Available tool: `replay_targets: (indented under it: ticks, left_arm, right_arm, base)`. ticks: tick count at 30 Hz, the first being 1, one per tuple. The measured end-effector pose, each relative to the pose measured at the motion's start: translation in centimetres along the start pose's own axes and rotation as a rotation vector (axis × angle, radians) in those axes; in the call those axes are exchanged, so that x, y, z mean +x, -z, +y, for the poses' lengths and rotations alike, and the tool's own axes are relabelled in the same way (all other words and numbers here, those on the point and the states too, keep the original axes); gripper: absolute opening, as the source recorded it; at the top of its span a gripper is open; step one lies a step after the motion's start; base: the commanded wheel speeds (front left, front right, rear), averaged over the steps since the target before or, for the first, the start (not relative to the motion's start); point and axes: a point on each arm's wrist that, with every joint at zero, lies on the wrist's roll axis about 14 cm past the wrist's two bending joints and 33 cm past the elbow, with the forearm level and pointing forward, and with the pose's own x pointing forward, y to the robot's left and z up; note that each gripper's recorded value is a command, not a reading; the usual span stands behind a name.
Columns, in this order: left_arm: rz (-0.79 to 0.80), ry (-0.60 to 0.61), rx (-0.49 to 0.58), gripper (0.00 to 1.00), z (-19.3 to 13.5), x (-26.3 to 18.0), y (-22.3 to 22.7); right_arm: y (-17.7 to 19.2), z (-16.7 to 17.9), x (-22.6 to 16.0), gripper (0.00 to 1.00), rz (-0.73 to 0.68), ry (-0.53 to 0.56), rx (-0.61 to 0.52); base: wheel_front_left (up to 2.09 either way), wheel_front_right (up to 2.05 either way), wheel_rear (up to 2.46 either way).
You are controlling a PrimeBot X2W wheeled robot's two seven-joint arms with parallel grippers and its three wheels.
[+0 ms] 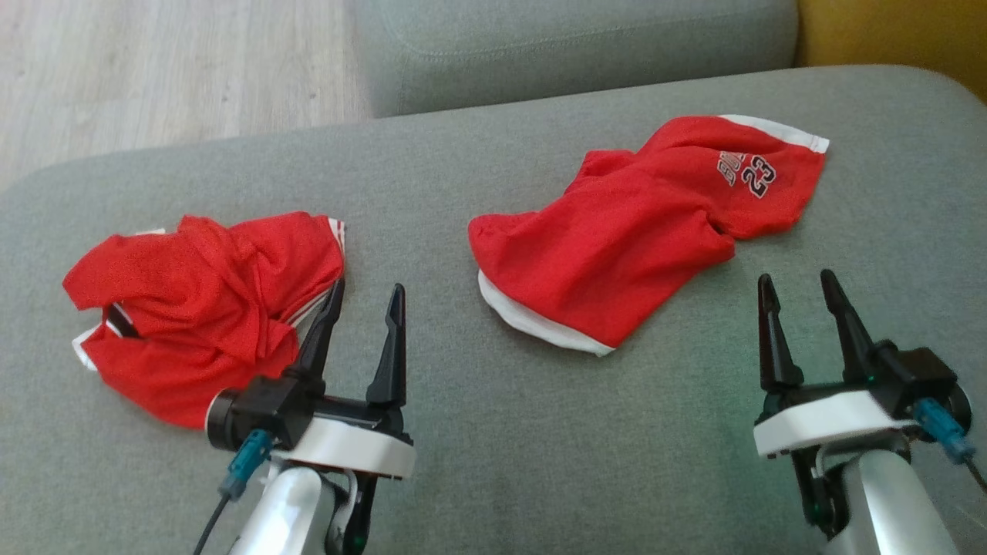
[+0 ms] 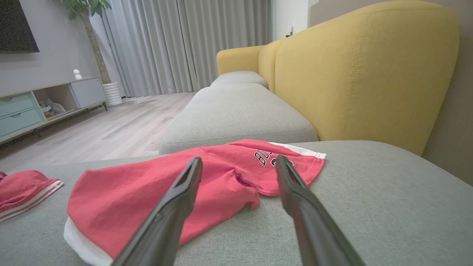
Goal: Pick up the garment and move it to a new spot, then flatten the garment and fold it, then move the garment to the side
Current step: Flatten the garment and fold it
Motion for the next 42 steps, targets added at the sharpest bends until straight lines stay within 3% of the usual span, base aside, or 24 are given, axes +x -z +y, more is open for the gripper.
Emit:
replay_targets:
  ticks: [4,17,24,25,26,34,42]
  left_arm:
    - [0.018,-0.008,-0.006,1.0,0.4,0.0,0.7]
    - [0.07,-0.067,-0.011,1.0,3.1,0.6,2.7]
    - [0.086,-0.104,-0.007,1.0,4.4,0.3,3.2]
    - [0.089,-0.108,-0.007,1.0,4.5,0.2,3.3]
    - [0.09,-0.111,-0.007,1.0,4.6,0.2,3.3]
    - [0.069,-0.108,-0.001,1.0,4.4,0.2,2.4]
    - [0.045,-0.075,-0.004,1.0,2.6,-0.5,1.5]
  right_arm:
    - [0.1,0.4,0.9,1.0,0.008,-0.009,0.016]
    - [10.3,3.6,4.9,1.0,0.451,-0.081,0.118]
    - [12.4,4.9,6.9,1.0,0.542,-0.098,0.159]
    - [12.4,5.1,7.3,0.46,0.547,-0.103,0.154]
    - [12.4,5.2,7.6,0.0,0.552,-0.107,0.149]
    - [11.8,3.8,7.1,0.0,0.491,-0.068,0.106]
    - [7.6,-3.0,4.9,0.0,0.327,0.108,0.032]
  base:
    - [0.0,0.0,0.0]
    - [0.0,0.0,0.0]
    - [0.0,0.0,0.0]
    - [0.0,0.0,0.0]
    - [0.0,0.0,0.0]
    - [0.0,0.0,0.0]
    - [0.0,0.0,0.0]
